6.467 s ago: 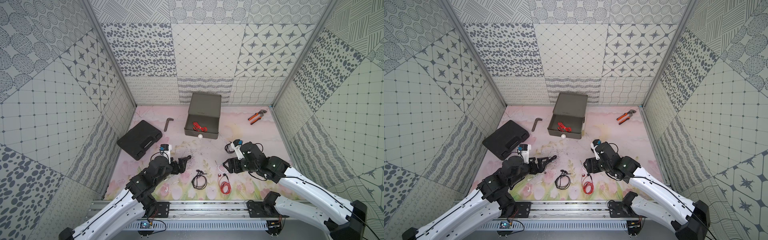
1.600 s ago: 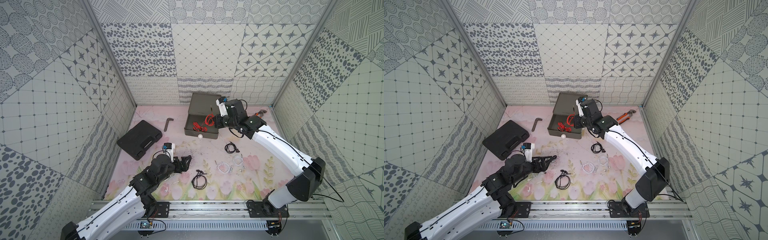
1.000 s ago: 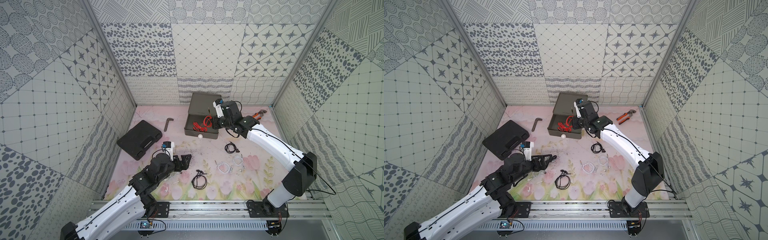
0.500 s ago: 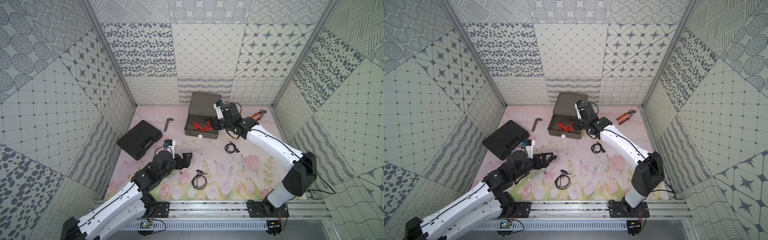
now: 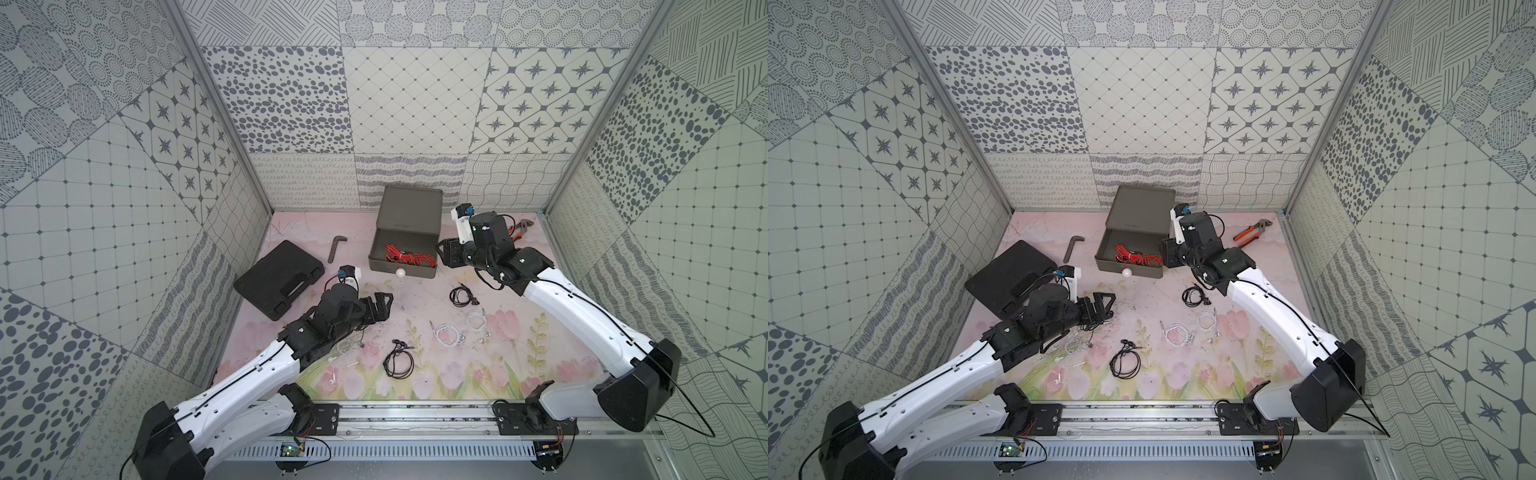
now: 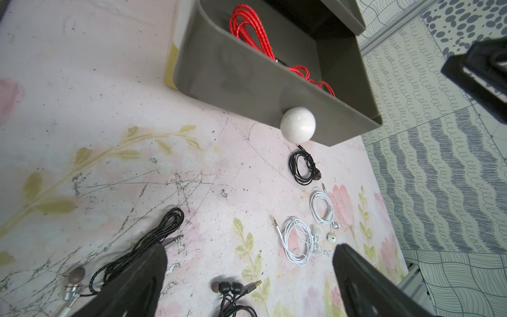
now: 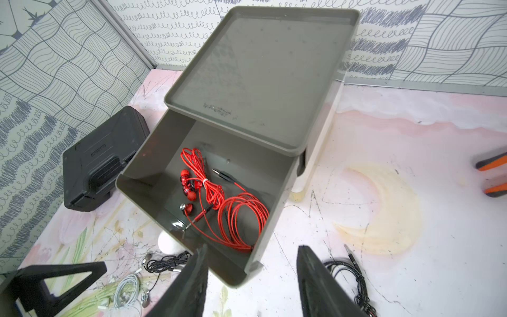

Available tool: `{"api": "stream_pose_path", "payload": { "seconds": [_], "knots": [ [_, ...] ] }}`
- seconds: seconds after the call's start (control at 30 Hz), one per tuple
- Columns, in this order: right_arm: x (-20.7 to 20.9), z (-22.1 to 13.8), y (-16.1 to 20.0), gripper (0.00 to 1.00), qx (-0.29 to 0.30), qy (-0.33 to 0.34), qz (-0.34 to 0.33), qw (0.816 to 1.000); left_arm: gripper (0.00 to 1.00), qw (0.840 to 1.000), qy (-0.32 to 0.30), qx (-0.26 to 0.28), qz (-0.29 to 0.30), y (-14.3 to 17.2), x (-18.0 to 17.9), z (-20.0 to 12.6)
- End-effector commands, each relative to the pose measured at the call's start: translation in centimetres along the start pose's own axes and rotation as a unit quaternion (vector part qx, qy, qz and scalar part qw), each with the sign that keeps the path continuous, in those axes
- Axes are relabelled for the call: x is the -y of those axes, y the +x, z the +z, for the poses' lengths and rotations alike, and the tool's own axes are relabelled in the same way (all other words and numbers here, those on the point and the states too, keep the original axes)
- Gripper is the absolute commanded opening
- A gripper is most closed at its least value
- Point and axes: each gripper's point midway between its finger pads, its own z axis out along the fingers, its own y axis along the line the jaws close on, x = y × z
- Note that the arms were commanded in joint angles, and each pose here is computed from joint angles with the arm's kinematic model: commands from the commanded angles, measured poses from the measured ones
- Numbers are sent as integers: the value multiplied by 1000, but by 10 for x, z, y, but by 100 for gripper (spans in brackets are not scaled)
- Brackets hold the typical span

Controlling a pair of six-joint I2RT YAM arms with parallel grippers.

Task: Place the wired earphones into the drawer by color
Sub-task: Place the wired earphones in the drawer, then close the drawer in the storage box.

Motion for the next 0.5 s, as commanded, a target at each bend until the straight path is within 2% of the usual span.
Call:
{"api": "stream_pose_path", "payload": {
  "seconds": [0.0,0.13,0.47],
  "knots": [
    [4,-12,-1,59,27,-7,-1,1000,99,999,40,15,-17,-20,26,15],
    [12,-24,9,61,64,-10,-15,998,98,998,58,6,-33,-26,34,30],
    [28,-41,42,65,139,-13,-42,989,85,993,96,5,-69,-42,45,57]
  ]
}}
